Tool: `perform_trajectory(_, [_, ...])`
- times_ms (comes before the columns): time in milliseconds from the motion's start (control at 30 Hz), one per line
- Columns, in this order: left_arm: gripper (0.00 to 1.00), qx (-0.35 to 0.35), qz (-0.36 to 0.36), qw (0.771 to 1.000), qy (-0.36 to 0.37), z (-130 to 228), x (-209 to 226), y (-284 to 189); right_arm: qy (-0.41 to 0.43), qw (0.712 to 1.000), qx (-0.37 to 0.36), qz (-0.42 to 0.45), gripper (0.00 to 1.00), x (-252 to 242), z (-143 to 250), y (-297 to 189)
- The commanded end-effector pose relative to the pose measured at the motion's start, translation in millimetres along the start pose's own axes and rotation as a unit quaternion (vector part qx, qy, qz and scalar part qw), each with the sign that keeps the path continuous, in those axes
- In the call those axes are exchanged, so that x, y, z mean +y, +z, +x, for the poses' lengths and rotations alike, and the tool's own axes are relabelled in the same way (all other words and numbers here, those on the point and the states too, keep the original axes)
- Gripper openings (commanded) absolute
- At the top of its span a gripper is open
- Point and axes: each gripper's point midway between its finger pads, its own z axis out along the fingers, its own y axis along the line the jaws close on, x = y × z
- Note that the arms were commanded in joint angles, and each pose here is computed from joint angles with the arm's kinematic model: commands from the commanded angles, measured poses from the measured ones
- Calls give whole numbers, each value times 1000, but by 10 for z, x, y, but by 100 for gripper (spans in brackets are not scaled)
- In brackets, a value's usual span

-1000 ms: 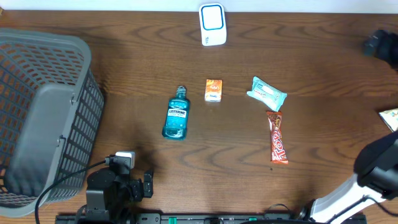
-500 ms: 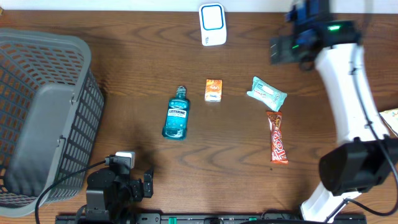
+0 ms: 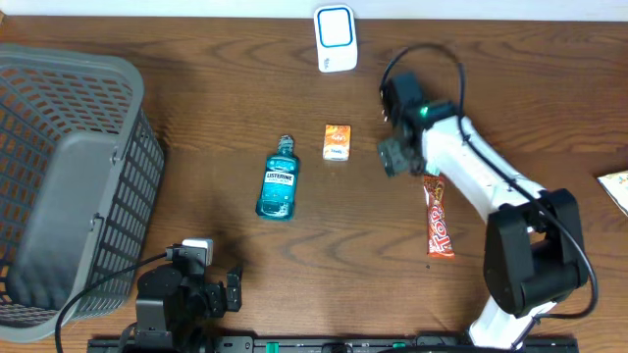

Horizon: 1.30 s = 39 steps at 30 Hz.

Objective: Scan the item barcode
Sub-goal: 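Reach the right gripper to the green wipes pack and grasp it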

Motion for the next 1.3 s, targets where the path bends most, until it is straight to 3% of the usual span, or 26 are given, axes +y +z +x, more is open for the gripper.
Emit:
perform_trajectory(0, [100,4,3,1000,-2,19,-10,7,-68,998,-11,13,86,37,111,187])
perform_trajectory(267, [100,4,3,1000,-2,19,-10,7,-141,983,-93,72,70,-60,-100,372])
perform_trajectory(667, [100,4,3,1000,-2,19,-10,7,-129,988,-55,71,56,-246,128,566])
perform_trajectory(767, [100,4,3,1000,-2,19,-10,7,-123,988,-52,72,44,-297,148,583])
perform_trajectory(867, [99,4,3,1000,-2,19,-10,7,-118,989,-52,72,12,-332,153,593])
perform_trajectory(933, [100,4,3,1000,-2,19,-10,7,-113,990,-55,63,1,-310,145,595])
perform_trajectory(967, [100,4,3,1000,-2,19,-10,7,-99,992,-59,57,1,-294,135,589])
perform_trajectory(1133, [100,4,3,1000,-2,19,-10,7,-46,991,-107,-67,1,55,-74,348])
perform_trajectory(1267, [99,4,3,1000,-2,19,-10,7,-43,959,-149,-239,1,404,-200,-214])
